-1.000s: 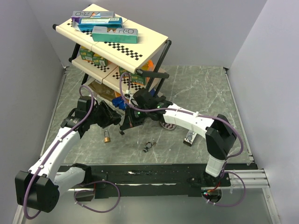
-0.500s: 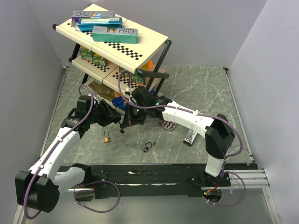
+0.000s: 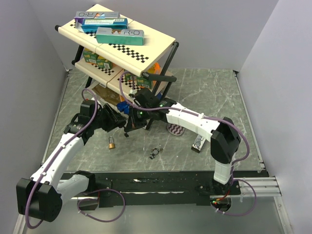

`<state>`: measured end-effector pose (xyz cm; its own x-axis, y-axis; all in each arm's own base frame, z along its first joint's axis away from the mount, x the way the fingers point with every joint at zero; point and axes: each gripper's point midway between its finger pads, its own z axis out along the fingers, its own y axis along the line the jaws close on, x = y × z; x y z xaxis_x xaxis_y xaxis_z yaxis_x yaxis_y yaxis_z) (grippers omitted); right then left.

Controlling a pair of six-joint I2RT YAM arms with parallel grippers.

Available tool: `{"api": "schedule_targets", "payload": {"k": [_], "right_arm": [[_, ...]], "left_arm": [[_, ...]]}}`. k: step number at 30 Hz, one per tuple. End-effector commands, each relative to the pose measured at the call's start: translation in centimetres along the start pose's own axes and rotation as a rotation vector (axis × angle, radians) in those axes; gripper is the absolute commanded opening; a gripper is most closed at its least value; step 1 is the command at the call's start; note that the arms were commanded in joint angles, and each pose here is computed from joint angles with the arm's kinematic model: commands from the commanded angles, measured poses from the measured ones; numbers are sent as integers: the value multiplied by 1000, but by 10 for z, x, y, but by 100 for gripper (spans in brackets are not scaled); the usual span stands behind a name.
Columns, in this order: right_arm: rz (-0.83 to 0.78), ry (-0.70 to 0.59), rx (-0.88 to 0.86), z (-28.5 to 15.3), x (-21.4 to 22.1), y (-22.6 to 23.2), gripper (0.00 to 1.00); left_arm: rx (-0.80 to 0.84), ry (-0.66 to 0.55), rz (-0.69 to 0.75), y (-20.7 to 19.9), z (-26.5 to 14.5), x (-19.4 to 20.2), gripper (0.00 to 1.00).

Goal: Unlock with the key

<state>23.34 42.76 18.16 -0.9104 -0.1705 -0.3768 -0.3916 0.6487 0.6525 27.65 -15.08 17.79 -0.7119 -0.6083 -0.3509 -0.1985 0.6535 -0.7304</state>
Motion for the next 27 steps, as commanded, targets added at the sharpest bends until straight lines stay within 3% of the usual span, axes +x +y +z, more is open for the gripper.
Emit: {"api": "schedule_targets", "payload": {"k": [1,27], "right_arm": [[-12,-200,19,-14,-62,5,0],[-67,-382,25,-18,-118,23,0]], "left_arm": [[102,34,11,-22,-12,8,1],[130,36,19,-27,-14,9,1]]}}
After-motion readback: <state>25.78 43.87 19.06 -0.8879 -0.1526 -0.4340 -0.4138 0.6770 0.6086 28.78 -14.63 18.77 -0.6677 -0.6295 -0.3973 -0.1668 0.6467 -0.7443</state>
